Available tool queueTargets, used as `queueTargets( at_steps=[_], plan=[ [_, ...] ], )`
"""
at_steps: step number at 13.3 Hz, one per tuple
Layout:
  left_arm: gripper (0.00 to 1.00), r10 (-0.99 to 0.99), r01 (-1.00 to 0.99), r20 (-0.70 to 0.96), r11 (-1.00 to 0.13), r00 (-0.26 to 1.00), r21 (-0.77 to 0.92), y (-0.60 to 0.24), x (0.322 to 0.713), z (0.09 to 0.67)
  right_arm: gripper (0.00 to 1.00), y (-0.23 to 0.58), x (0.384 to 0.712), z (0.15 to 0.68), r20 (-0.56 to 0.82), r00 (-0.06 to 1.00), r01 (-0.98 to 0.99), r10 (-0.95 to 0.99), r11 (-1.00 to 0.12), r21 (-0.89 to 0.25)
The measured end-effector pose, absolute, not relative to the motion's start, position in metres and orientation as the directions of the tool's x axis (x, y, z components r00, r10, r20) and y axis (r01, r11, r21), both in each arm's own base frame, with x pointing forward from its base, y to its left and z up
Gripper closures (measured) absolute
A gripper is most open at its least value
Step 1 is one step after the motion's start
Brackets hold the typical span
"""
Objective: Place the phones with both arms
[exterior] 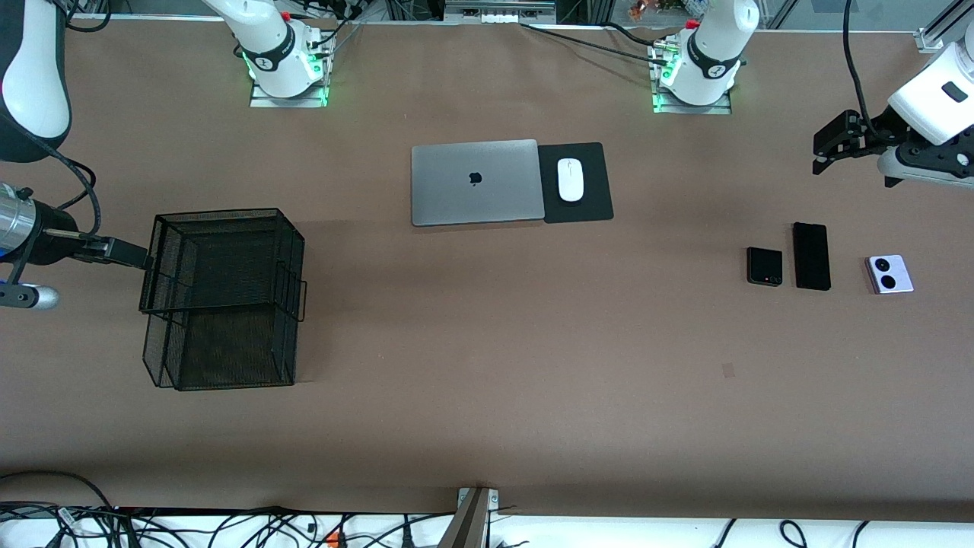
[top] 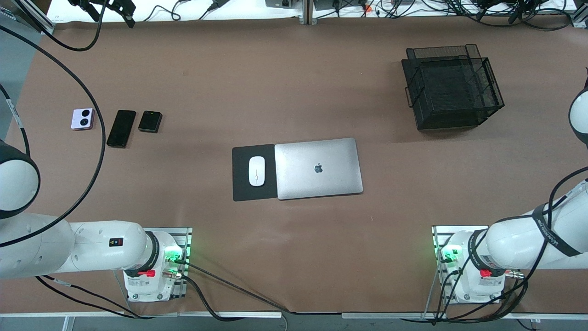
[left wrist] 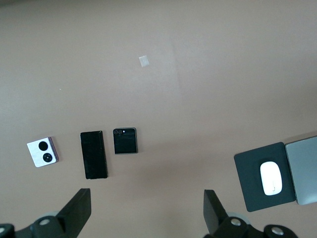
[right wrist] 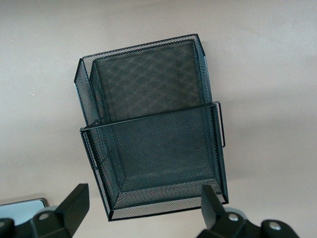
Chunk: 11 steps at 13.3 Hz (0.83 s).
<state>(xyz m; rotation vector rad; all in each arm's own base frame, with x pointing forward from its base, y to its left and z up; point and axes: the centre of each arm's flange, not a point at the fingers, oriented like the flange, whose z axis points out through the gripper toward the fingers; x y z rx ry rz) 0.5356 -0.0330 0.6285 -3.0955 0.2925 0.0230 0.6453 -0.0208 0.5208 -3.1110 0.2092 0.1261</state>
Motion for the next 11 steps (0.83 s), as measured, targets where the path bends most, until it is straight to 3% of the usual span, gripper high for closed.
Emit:
queueTargets(
  at_steps=[11],
  plan=[
    [0.0,-0.188,-0.189,-0.022,-0.982,0.982,-0.03,-0.0335,0.5366,0.6238,0.0,-0.0215,0.6453,0.5208,-0.082,0.985,-0.152,-0.15,-0.988,-0.014]
  ],
)
